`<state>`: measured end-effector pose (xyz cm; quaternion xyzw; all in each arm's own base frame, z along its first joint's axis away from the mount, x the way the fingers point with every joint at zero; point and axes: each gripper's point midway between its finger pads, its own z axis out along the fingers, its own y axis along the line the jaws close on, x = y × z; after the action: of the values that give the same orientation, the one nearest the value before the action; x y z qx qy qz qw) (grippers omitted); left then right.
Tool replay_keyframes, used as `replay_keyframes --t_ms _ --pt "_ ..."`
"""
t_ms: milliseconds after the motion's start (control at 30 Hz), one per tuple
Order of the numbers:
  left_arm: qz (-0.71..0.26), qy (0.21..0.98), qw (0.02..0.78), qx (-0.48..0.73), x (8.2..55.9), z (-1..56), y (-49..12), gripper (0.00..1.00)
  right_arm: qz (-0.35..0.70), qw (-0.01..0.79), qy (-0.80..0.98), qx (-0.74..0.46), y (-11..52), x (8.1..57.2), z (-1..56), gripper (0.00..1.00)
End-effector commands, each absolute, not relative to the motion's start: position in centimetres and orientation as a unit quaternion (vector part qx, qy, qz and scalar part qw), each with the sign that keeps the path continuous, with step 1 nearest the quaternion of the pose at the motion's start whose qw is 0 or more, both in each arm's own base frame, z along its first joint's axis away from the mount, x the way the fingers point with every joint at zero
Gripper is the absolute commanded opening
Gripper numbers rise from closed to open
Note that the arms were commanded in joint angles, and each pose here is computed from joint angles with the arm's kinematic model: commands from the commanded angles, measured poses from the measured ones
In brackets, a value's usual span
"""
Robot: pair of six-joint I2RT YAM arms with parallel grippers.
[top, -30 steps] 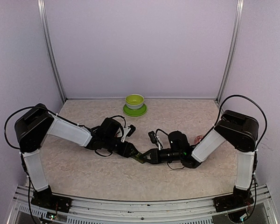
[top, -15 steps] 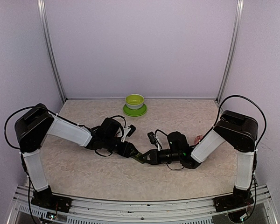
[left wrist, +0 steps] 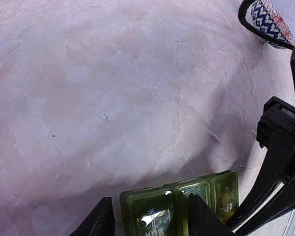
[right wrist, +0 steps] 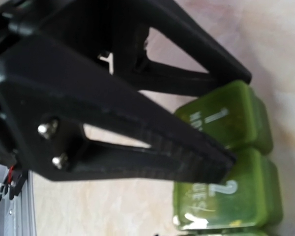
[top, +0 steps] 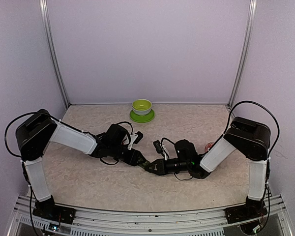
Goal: Sort the pills into containers
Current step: Close the lid of the pill container on the pill container.
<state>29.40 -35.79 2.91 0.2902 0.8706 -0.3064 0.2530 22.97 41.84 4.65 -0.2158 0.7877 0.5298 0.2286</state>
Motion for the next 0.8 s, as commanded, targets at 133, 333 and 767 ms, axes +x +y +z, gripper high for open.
replay_keyframes --t_ms 133,333,767 --pt "-0.252 0.903 0.198 0.288 27.8 -1.3 -33.1 0.5 0.512 0.227 0.786 -0.26 41.8 22.0 5.4 0.17" --pt "-0.27 0.893 0.222 0.284 28.1 0.4 -33.3 0.56 0.489 0.271 0.768 -0.311 41.9 22.1 9.4 0.34" --pt "-0.313 0.868 0.261 0.282 28.0 3.4 -34.0 0.73 0.288 0.319 0.827 -0.362 39.2 22.7 6.4 0.77"
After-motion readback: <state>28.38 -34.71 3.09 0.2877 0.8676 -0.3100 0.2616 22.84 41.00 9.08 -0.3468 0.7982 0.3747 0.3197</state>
